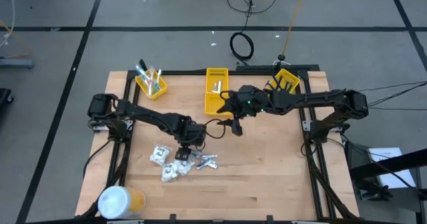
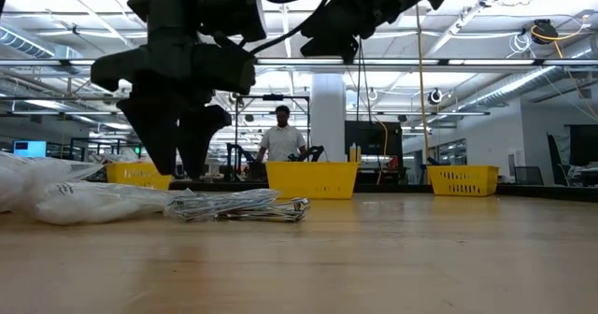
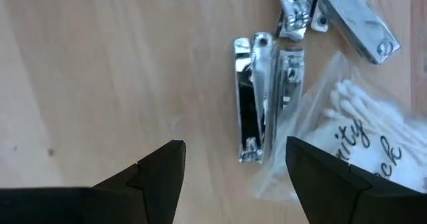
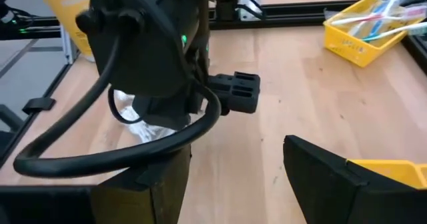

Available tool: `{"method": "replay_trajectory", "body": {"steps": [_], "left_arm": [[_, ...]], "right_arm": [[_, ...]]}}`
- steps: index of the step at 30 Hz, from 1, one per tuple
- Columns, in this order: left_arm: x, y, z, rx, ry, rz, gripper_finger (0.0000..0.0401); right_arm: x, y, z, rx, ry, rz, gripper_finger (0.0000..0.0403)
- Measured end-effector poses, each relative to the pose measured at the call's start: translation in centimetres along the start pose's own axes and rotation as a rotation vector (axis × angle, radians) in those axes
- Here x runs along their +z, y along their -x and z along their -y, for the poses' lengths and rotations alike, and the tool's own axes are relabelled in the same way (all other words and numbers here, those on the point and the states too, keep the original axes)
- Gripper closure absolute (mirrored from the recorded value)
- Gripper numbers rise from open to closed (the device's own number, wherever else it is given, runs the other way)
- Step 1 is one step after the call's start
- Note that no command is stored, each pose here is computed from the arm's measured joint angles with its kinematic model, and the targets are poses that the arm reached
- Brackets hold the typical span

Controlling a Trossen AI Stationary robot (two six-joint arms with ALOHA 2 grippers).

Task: Pick & Place Travel size toiletries
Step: Put the nail cutter into the top middle yellow bin

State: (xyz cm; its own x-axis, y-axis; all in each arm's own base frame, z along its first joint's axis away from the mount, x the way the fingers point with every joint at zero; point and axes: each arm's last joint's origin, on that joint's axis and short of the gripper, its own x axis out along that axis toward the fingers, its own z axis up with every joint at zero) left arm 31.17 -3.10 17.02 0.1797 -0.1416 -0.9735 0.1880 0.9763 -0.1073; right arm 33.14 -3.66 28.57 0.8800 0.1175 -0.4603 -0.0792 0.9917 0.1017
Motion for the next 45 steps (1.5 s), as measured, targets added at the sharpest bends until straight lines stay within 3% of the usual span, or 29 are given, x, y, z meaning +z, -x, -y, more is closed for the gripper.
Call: {"method": "replay_trajectory", "body": {"steps": [10,21,24,27,31,39,45], "left_arm": [[0.7,-3.4,-0.2,0.074,-0.025,-0.027,0.0149],[0.1,-2.7,-3.8,0.284,0.052,-0.053,0.0149],[0.0,-2.5,-5.2,0.277,0.070,-0.045,0.0149],[-0.1,-2.5,-6.0,0.160,0.060,-0.011,0.0148],[0.1,-2.5,-6.3,0.074,-0.031,0.030,0.0148],[0.6,-2.5,-6.3,0.116,-0.233,0.059,0.0148],[1.0,-2.5,-6.4,0.138,-0.351,0.096,0.0148]], "right_arm": [[0.0,-0.3,-1.6,0.043,0.018,-0.006,0.0186],[-0.3,-0.4,-2.1,0.053,0.022,-0.030,0.0188],[-0.4,-0.4,-2.2,0.053,0.021,-0.040,0.0188],[-0.6,-0.4,-2.1,0.049,0.016,-0.060,0.0188],[-1.5,-0.7,-2.1,0.056,-0.006,-0.073,0.0188],[-4.9,-1.6,-1.9,0.056,-0.049,-0.042,0.0188],[-6.5,-1.8,-1.8,0.061,-0.044,0.063,0.0188]]}}
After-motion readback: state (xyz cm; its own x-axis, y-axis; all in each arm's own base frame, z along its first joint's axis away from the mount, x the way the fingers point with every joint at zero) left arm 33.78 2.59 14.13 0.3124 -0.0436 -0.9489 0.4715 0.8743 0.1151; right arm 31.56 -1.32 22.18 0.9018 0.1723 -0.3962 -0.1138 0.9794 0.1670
